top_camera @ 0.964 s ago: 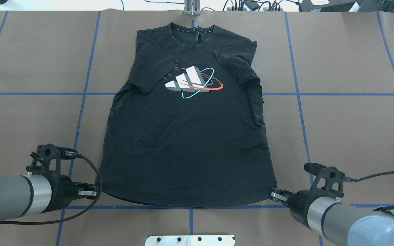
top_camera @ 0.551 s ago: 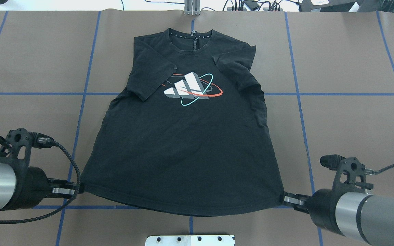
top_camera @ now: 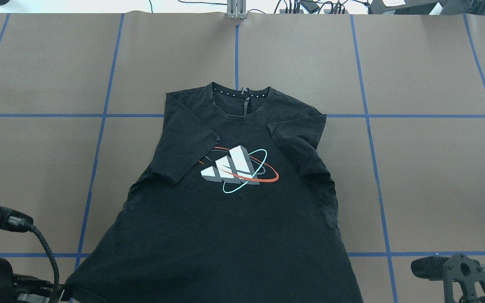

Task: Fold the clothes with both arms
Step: 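Lift the hem with both grippers and carry it toward the collar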

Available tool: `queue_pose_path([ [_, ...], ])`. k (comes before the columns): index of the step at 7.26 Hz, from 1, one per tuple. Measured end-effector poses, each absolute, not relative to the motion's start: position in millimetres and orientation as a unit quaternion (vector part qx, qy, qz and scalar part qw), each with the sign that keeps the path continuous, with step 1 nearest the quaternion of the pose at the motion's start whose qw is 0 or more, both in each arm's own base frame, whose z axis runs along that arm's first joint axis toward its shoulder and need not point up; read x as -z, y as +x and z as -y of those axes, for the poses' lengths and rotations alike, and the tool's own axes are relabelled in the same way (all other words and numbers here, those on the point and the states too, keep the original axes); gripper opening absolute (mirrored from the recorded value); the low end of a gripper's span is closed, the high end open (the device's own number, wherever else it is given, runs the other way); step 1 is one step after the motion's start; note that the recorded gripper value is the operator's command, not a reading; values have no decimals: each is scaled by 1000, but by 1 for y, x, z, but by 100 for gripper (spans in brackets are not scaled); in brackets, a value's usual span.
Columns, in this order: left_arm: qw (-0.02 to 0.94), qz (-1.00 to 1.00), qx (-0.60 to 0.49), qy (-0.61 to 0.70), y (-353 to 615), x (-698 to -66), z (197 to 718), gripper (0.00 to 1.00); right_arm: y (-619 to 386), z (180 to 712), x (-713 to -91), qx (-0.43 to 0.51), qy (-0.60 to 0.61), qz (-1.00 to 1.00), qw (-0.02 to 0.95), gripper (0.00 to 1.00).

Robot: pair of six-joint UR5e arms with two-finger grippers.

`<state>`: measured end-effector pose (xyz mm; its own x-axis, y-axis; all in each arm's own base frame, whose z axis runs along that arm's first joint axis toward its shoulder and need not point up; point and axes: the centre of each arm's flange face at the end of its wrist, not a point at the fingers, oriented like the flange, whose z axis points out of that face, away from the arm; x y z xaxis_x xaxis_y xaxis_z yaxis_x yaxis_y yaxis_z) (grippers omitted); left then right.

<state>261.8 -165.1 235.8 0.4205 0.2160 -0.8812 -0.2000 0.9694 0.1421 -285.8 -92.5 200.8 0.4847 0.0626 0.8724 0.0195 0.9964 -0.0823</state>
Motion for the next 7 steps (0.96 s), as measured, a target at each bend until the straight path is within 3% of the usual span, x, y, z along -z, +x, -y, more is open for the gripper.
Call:
queue_pose_path([
  [3, 844, -524, -116, 8, 278, -238, 168, 0, -294, 99, -206, -38, 22, 486, 873, 0],
  [7, 860, -504, -8, 77, 354, -255, 296, 0, -310, 172, -209, -151, 89, 477, 861, 0],
])
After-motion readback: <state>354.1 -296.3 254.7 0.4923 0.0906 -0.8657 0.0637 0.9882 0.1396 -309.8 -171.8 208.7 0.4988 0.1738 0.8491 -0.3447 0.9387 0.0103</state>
